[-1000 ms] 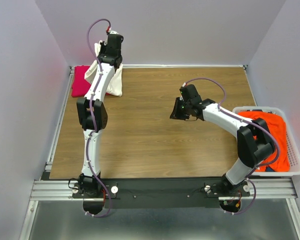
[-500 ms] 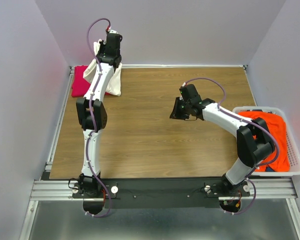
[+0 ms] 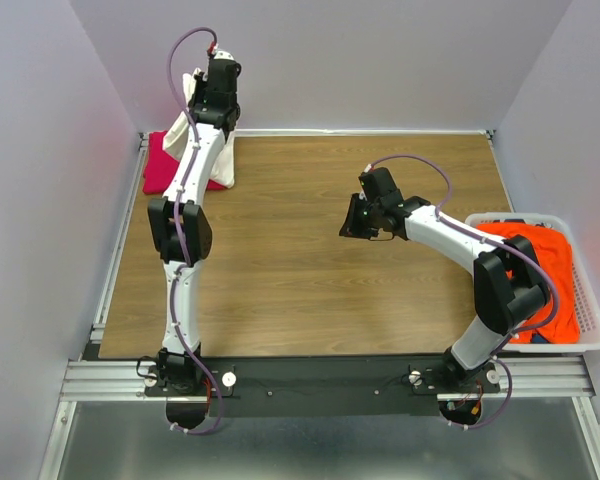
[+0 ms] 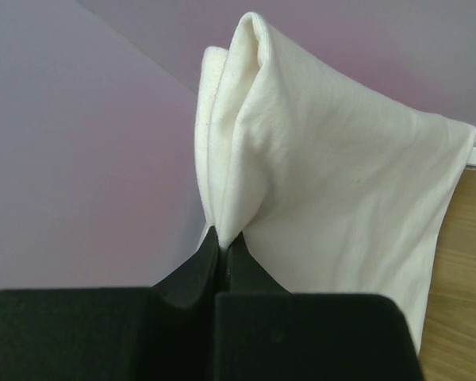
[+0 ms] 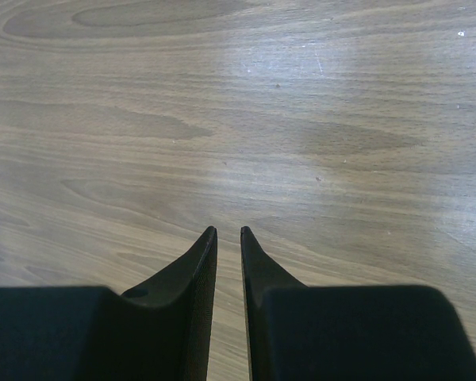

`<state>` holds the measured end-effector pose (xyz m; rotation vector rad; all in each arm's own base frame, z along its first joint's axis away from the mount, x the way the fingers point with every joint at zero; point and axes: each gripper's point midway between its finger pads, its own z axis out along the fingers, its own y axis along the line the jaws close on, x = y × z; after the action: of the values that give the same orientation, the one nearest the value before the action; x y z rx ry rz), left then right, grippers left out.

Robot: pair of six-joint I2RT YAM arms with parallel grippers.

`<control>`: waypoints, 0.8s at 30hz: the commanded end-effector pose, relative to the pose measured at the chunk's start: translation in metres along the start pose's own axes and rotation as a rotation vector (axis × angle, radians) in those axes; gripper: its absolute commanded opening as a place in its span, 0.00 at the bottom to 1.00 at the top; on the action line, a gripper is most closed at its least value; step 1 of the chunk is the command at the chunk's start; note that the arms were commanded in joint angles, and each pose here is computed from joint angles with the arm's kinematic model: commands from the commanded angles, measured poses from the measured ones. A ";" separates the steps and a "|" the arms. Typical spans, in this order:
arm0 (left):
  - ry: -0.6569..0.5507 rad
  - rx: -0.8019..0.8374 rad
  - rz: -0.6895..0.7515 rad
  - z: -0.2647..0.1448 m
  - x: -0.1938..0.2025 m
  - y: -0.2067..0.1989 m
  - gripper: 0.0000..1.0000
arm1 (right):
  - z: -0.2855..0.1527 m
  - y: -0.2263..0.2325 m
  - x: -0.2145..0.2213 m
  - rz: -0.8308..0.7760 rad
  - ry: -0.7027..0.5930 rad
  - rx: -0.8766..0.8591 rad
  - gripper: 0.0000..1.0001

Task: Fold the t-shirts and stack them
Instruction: Neatly place the folded tshirt to the corner

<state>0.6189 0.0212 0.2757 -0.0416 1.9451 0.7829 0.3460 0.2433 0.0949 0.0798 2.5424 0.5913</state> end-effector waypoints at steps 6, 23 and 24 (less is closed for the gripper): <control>-0.098 -0.039 -0.088 -0.017 -0.040 0.042 0.00 | 0.002 -0.001 -0.006 0.017 -0.003 0.021 0.25; 0.000 -0.051 -0.087 0.051 0.018 0.063 0.34 | 0.012 0.000 -0.001 0.015 0.037 0.012 0.25; 0.007 -0.065 -0.097 0.055 0.021 0.065 0.51 | 0.012 0.000 -0.001 0.014 0.037 0.012 0.25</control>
<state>0.6208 0.0841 0.2753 -0.1130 1.9515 0.7790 0.3509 0.2464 0.0879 0.0893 2.5597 0.5856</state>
